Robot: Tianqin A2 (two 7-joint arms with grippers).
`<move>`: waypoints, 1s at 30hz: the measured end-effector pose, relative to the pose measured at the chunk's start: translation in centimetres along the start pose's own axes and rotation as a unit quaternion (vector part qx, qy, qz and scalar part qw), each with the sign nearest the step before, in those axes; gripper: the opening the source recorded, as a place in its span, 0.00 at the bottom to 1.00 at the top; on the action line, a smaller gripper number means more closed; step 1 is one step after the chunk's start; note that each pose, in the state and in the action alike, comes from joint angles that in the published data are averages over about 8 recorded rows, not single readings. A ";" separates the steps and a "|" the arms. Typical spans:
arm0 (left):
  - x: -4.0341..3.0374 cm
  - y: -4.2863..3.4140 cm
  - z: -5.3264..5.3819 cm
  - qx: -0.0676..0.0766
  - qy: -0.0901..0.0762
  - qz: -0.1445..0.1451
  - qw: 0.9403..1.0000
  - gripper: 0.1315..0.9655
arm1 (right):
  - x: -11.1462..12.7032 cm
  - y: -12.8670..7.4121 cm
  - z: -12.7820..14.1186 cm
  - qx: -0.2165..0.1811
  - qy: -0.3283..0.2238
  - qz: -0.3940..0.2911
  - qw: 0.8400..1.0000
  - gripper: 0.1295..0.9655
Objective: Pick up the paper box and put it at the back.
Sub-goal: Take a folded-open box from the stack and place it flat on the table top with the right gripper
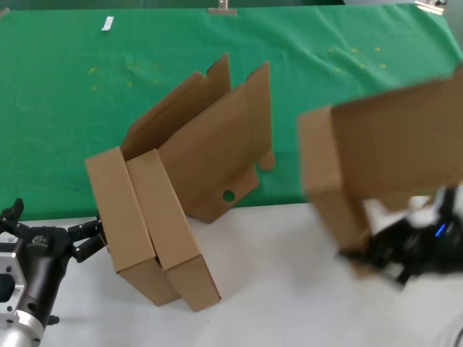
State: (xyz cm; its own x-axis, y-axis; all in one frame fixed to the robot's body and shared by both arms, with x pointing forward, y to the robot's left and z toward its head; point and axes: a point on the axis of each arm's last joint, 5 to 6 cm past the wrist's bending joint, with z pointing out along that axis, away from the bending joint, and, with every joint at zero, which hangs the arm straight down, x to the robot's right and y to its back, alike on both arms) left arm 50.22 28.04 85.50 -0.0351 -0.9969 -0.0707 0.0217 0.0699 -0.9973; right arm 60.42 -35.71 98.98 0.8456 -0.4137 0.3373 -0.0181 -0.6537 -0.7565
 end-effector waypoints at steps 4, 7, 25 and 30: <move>0.00 0.00 0.0 0.000 0.000 0.000 1.000 1.00 | 2.9 -2.6 -3.4 -0.039 0.062 -0.016 0.997 0.03; 0.00 0.00 0.0 0.000 0.000 0.000 1.000 1.00 | 5.2 -4.6 -5.4 -0.064 0.101 -0.033 0.992 0.03; 0.00 0.00 0.0 0.000 0.000 0.000 1.000 1.00 | 16.2 -11.3 -0.8 -0.228 0.203 -0.098 0.947 0.03; 0.00 0.00 0.0 0.000 0.000 0.000 1.000 1.00 | 16.6 -10.1 2.2 -0.263 0.211 -0.109 0.935 0.03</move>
State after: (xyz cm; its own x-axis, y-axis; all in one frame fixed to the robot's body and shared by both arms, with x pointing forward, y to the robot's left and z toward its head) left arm 50.22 28.04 85.50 -0.0351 -0.9969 -0.0707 0.0217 0.0699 -0.9973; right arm 75.81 -34.55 110.97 0.5760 -0.3748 0.7265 -0.2232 -0.9270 -0.3013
